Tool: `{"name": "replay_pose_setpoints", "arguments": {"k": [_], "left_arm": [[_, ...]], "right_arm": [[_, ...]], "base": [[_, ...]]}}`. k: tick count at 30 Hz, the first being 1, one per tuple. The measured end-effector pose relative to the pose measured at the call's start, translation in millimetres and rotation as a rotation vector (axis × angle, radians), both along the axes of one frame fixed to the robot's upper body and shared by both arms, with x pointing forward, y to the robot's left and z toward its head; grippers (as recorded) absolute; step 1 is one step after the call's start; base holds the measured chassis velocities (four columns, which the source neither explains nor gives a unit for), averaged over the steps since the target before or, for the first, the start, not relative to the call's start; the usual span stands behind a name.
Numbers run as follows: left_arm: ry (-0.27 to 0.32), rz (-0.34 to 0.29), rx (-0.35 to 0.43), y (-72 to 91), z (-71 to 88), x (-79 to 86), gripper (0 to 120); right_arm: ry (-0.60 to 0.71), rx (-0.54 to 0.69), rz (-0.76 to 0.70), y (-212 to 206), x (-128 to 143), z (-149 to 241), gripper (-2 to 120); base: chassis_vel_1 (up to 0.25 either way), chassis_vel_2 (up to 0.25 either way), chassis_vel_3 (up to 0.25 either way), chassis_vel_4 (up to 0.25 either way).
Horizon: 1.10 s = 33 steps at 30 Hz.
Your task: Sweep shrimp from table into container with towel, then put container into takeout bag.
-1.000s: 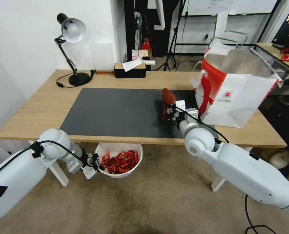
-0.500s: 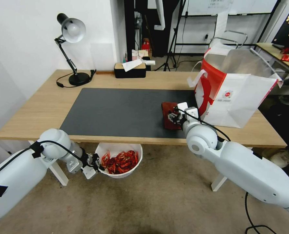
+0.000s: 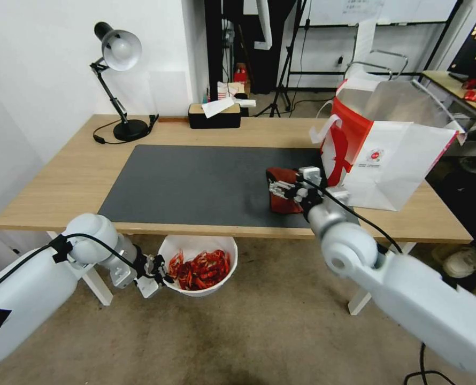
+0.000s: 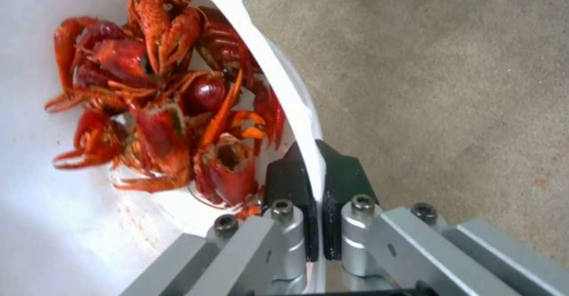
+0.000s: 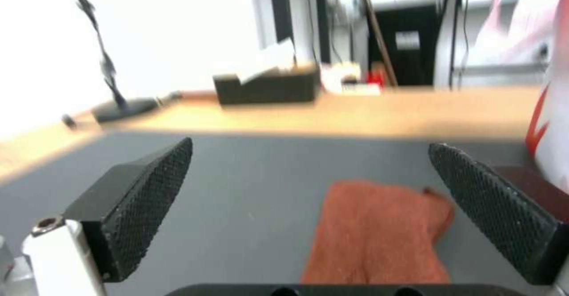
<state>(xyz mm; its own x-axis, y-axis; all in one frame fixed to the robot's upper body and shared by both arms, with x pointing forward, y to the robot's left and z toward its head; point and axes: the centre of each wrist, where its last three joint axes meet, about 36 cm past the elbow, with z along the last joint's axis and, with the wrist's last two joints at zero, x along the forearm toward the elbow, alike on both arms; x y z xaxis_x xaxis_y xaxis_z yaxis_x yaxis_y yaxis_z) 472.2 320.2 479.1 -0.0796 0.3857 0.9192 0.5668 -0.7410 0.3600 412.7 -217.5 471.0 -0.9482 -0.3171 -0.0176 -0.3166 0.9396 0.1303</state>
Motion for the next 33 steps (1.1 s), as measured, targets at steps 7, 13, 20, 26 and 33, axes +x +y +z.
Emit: {"name": "replay_pose_setpoints", "arguments": {"k": [7,13,20,26,33], "left_arm": [[0.003,-0.004,-0.005,-3.4,-1.8,-2.7,0],[0.008,-0.008,-0.005,-5.1,-4.6,-6.0,0],[-0.002,-0.001,-0.008,-1.7,-1.5,-5.9,0],[0.007,-0.015,-0.005,-1.0,-6.9,-11.6,0],[0.038,-0.033,0.004,1.7,-22.9,-30.8,0]], "right_arm": [[-0.144,-0.007,-0.027,-15,-64,-37,100],[-0.223,-0.026,-0.124,-12,-106,-67,100],[-0.186,-0.021,-0.254,-7,-161,-107,100],[-0.082,0.012,-0.330,7,-196,-121,100],[-0.059,0.016,-0.335,15,-204,-126,100]], "base": [[0.000,0.000,0.000,0.000],[0.000,0.000,0.000,0.000],[0.000,0.000,0.000,0.000],[0.000,0.000,0.000,0.000],[0.000,0.000,0.000,0.000]]}}
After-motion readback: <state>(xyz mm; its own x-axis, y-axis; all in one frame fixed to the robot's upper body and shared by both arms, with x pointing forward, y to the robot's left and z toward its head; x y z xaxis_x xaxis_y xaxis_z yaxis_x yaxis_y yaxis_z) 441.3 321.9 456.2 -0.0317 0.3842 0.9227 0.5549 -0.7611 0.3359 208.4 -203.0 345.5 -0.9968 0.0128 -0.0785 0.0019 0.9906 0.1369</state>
